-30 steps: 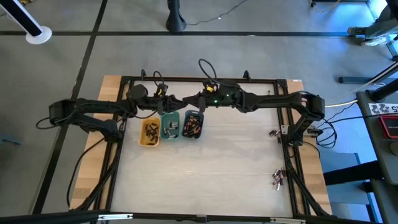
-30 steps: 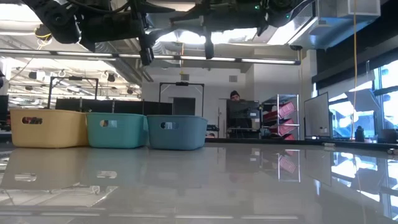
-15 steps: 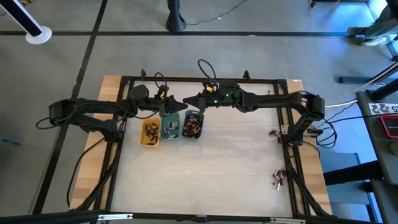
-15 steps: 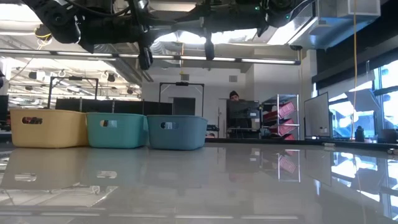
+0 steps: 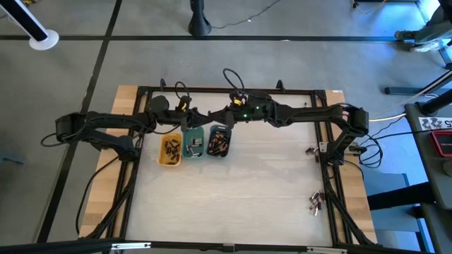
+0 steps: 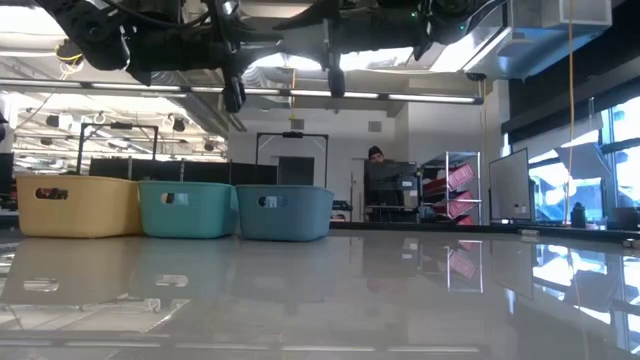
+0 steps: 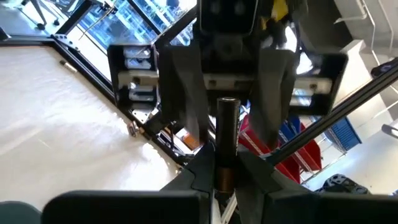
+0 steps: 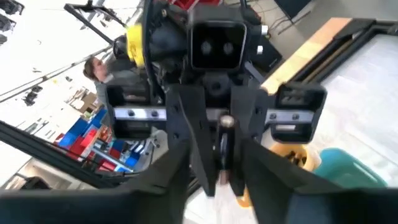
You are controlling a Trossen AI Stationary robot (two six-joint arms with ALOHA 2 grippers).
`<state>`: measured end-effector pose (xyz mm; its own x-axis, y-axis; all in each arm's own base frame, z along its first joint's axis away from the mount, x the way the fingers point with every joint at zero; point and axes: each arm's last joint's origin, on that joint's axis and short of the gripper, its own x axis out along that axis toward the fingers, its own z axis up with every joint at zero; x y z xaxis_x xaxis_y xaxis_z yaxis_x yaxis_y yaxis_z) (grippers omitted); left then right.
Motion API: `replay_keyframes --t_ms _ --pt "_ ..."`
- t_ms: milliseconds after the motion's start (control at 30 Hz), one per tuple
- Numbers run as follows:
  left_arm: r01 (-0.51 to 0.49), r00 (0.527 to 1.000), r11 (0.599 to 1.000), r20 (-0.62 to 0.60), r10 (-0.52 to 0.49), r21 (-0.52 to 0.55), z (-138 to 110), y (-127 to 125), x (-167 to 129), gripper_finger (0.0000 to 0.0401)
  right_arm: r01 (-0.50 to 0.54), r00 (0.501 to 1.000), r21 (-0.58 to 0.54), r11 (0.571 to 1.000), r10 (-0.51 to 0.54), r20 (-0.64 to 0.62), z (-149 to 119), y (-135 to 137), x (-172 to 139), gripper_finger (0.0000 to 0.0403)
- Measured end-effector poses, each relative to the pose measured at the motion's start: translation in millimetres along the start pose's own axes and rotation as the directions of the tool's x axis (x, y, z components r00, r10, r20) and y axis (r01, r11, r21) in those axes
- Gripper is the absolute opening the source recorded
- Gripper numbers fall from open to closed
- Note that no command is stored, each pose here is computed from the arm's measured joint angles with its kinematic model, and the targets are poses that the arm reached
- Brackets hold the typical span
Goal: Sort batteries
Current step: Put the small black battery into the yellow bin
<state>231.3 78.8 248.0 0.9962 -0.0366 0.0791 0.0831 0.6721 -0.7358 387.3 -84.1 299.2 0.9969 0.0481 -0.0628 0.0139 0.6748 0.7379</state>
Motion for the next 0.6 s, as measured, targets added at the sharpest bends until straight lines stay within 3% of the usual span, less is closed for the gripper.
replay_keyframes --t_ms 233,400,500,600 --pt "-0.071 0.996 0.997 -0.049 0.069 -0.027 5.0 6.5 -11.0 0.0027 -0.044 0.998 0.005 0.999 0.045 -0.042 31.6 -9.6 -24.7 0.0225" --pt "-0.212 0.965 0.976 -0.167 0.202 -0.045 -0.8 1.1 -34.8 0.0027 0.068 0.994 -0.041 0.997 -0.071 -0.086 41.5 -8.3 -49.1 0.0242" --pt "-0.341 0.917 0.938 -0.240 0.318 -0.058 -10.3 -5.8 -55.4 0.0027 0.177 0.979 -0.078 0.981 -0.183 -0.085 43.2 -6.7 -62.3 0.0242" --pt "-0.506 0.827 0.860 -0.322 0.461 -0.067 -25.5 -11.8 -78.7 0.0027 0.276 0.956 -0.114 0.955 -0.285 -0.073 42.3 -4.6 -71.5 0.0242"
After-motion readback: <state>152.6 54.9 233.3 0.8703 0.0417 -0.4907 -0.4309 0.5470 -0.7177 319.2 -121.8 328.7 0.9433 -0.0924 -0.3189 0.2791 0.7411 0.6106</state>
